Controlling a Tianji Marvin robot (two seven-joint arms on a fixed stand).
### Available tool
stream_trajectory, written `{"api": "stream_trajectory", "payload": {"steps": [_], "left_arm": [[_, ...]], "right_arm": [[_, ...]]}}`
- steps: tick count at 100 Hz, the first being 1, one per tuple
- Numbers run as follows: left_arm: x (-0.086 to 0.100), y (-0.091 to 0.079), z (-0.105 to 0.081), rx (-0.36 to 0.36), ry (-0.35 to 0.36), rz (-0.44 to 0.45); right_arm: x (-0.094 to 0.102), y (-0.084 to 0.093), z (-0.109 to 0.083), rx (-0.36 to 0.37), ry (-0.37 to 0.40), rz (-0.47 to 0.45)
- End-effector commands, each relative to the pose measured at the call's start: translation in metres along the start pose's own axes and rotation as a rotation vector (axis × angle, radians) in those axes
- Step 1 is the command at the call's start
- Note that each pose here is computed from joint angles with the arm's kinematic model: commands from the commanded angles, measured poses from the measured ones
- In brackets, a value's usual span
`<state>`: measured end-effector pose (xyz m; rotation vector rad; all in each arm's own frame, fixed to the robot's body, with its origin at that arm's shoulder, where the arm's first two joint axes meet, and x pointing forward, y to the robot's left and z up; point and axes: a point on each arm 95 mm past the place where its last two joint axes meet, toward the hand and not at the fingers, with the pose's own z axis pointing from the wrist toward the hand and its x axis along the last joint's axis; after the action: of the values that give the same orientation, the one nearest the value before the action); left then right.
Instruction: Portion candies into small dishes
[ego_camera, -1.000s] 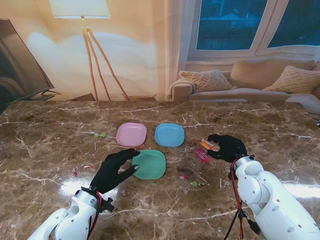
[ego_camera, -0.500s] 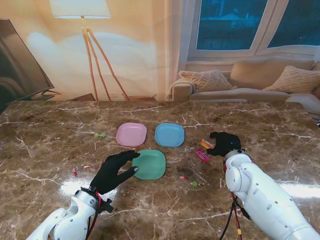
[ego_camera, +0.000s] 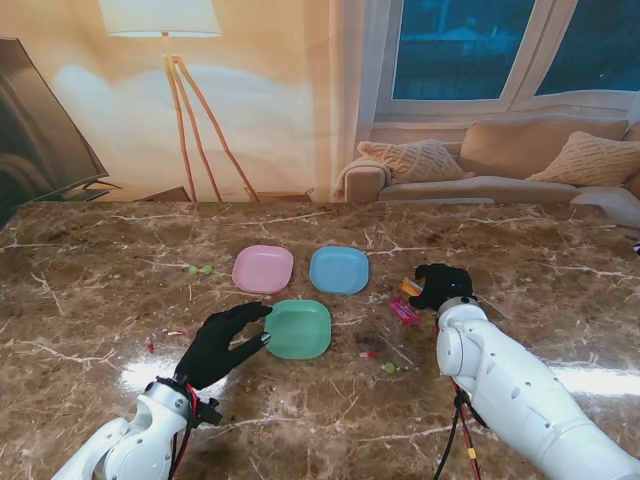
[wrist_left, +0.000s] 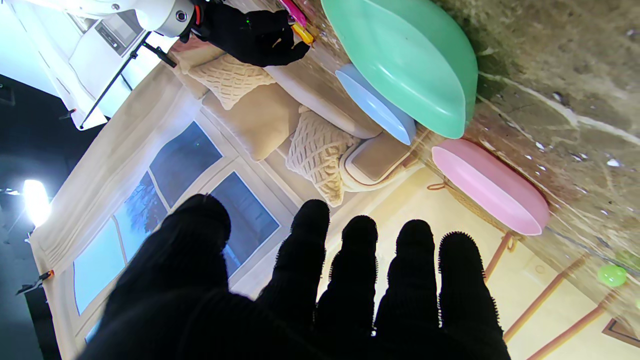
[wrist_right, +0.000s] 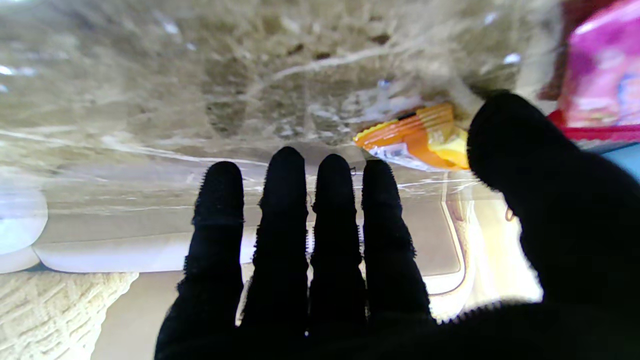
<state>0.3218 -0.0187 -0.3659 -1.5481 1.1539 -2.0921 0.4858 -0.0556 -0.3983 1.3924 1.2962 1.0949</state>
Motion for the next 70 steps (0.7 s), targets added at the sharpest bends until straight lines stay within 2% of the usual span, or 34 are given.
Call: {"api": "stream_trajectory", "payload": {"steps": [1,33,70], "left_arm": [[-0.003,0.002,-0.004,-0.007,-0.015,0.003],[-0.004,0.0,-0.007,-0.004,-0.026,0.006],[-0.006,-0.003,-0.01,-0.006,-0.036,0.008]], "right_arm": [[0.001,-0.004,0.002,0.021,-0.01,0.005],[0.004,-0.017,0.006,0.033,-0.021,-0.008],[0.002,-0.033,0.006,0.078,-0.029,0.02]]}}
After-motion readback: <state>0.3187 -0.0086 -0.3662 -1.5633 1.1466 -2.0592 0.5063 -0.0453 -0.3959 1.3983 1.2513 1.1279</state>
